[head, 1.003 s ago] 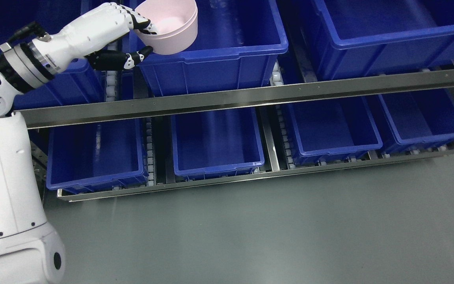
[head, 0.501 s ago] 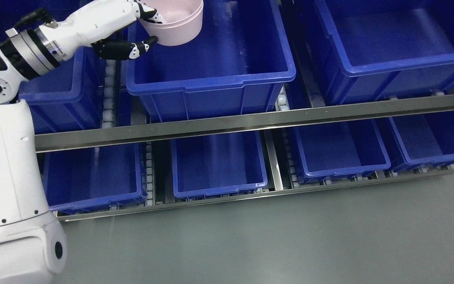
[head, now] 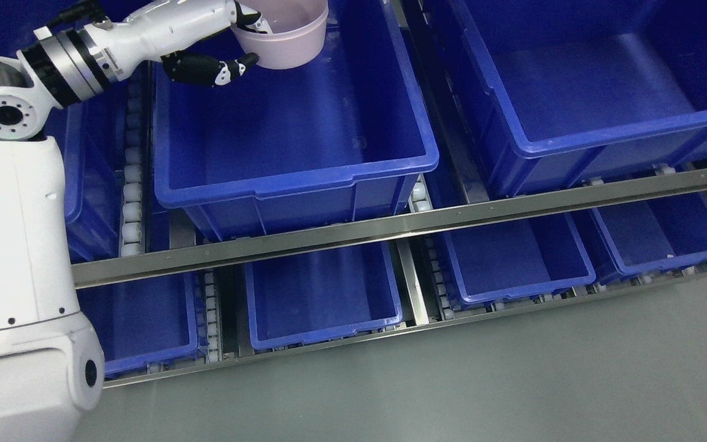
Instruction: Stack pink IKEA bowls on left shelf middle
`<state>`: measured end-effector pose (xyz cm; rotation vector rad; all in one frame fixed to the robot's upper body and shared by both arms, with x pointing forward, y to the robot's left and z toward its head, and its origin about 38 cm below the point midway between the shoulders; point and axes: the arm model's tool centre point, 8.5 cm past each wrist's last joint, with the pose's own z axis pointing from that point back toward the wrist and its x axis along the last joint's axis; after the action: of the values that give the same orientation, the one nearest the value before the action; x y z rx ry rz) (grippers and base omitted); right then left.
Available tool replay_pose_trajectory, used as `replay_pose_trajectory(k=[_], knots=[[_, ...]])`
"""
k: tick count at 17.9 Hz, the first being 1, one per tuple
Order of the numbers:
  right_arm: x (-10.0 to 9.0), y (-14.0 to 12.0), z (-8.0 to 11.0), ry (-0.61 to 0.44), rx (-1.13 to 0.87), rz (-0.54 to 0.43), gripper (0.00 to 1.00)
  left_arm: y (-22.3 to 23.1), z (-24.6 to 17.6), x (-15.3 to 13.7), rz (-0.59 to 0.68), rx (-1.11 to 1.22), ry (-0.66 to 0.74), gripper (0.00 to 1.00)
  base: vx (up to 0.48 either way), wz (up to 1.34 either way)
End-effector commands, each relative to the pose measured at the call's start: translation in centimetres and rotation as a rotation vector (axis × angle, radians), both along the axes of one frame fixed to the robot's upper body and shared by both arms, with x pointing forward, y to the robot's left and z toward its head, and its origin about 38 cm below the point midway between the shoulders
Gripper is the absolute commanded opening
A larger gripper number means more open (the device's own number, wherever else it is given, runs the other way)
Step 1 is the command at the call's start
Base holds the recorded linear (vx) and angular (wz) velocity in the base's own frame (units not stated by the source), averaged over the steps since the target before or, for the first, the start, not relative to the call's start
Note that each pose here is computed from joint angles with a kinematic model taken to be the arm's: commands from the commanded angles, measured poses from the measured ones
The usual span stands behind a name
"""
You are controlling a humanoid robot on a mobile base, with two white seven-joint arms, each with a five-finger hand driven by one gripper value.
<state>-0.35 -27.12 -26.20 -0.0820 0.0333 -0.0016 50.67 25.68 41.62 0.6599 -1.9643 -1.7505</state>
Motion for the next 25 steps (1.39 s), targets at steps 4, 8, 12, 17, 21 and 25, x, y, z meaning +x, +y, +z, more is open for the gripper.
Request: replay_pose_trajectory(k=[4,8,12,17,21,25], knots=[[-0.7,-1.1,0.1,-0.004,-0.017,-0.01,1.0,-0.7,-5.0,2.8,0.015,0.109,0.176,0.05,0.061,-0.04],[-0.7,-1.1,0.1,-0.004,-0.017,-0.01,1.0,-4.4,-5.7,2.7,-0.063,0.142,0.182,0.09,0.019,0.0],[-0.7,-1.1,0.1,-0.005,-0.017,-0.01,1.0,-5.7,-6.6,2.6,-0.089,0.146,0.197,0.2,0.002,0.0],[-0.7,-1.1,0.1,-0.004,-0.017,-0.01,1.0,-4.6,-6.6,2.6,-0.067,0.136,0.197,0.41,0.0,0.0],[-0.7,-1.1,0.1,-0.005,-0.017,-0.01,1.0,-4.1,-5.0,2.7,-0.063,0.046,0.159,0.5,0.0,0.0],[-0.7,-1.1,0.1,-0.004,-0.017,-0.01,1.0,-6.9,-2.1,1.7,-0.187,-0.231,0.055,0.59,0.0,0.0]])
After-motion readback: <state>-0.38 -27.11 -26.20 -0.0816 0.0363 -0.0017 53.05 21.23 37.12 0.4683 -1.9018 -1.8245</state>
